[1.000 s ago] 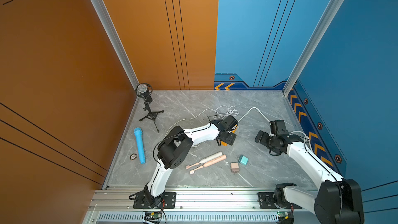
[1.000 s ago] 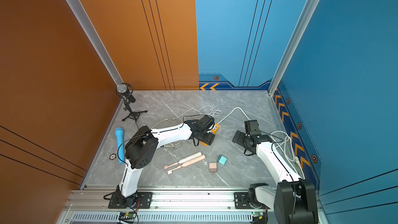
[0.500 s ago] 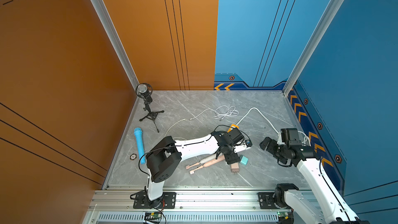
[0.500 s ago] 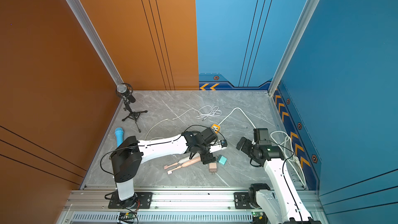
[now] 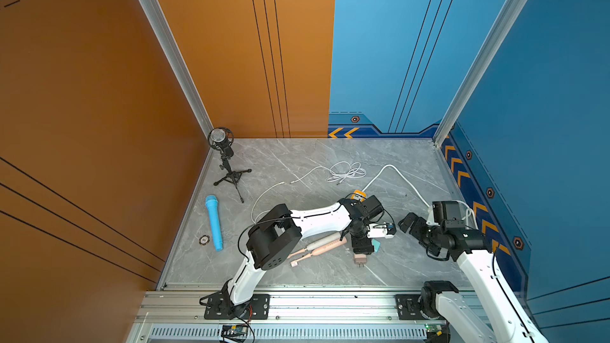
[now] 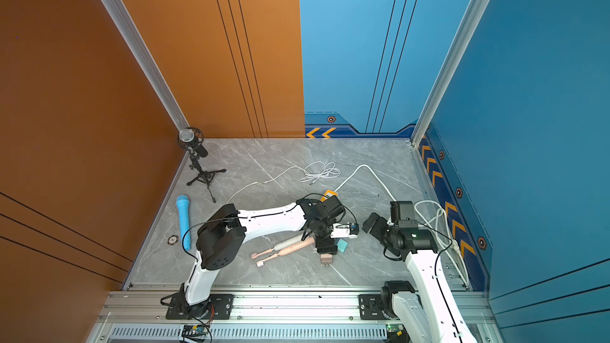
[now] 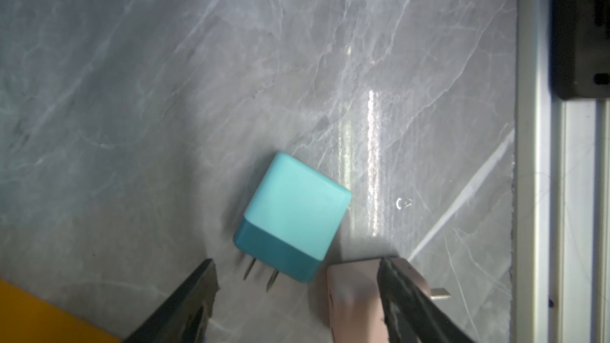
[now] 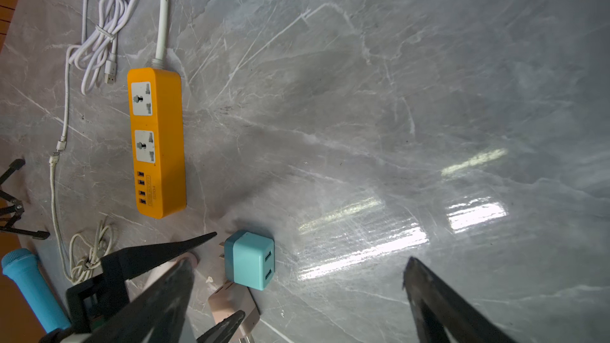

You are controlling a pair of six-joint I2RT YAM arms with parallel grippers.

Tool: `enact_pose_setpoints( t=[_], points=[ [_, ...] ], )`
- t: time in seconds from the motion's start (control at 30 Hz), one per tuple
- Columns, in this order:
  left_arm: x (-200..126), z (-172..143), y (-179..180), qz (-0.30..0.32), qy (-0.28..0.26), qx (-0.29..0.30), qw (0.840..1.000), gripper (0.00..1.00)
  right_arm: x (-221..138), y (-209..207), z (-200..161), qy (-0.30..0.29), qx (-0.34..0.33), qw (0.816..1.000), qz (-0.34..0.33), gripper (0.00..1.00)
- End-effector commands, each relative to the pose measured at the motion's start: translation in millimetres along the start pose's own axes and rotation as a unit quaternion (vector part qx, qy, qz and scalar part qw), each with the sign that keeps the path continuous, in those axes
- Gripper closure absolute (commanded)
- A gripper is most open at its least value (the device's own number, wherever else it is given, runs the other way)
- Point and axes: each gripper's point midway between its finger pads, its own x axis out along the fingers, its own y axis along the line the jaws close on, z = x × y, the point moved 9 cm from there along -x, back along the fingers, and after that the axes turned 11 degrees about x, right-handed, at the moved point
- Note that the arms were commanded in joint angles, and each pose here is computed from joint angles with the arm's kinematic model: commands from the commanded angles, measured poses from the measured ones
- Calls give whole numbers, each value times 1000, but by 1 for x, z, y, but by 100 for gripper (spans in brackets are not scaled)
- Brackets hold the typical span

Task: Charge the electric toothbrush
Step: Pick up the plug from the center of the board.

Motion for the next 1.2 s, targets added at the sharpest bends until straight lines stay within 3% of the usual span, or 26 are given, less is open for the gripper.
enact_pose_setpoints(
  t=[0.0, 0.17, 0.47, 0.67, 0.9, 1.17],
  points=[
    [5, 3, 4, -25, -5, 6, 1000, 23, -1, -11, -2, -8, 32, 999, -21, 0],
    [15, 2, 10, -33, -7, 3, 999, 29, -5, -14, 0, -21, 40, 999, -20, 0],
    [24, 1, 16, -48, -15, -10, 999, 49, -7, -16, 3, -29, 46, 998, -19, 1],
    [23, 0, 23, -29, -8, -26, 999, 72, -13, -16, 5, -40, 43, 998, -12, 2],
    [-23, 9, 38, -1, -53, -92, 994, 85, -32, 0, 10, -43, 17, 999, 28, 4],
    [-76, 2, 27, 55, -107, -109, 987, 93, -50, 29, 10, 2, -19, 994, 107, 7]
  ],
)
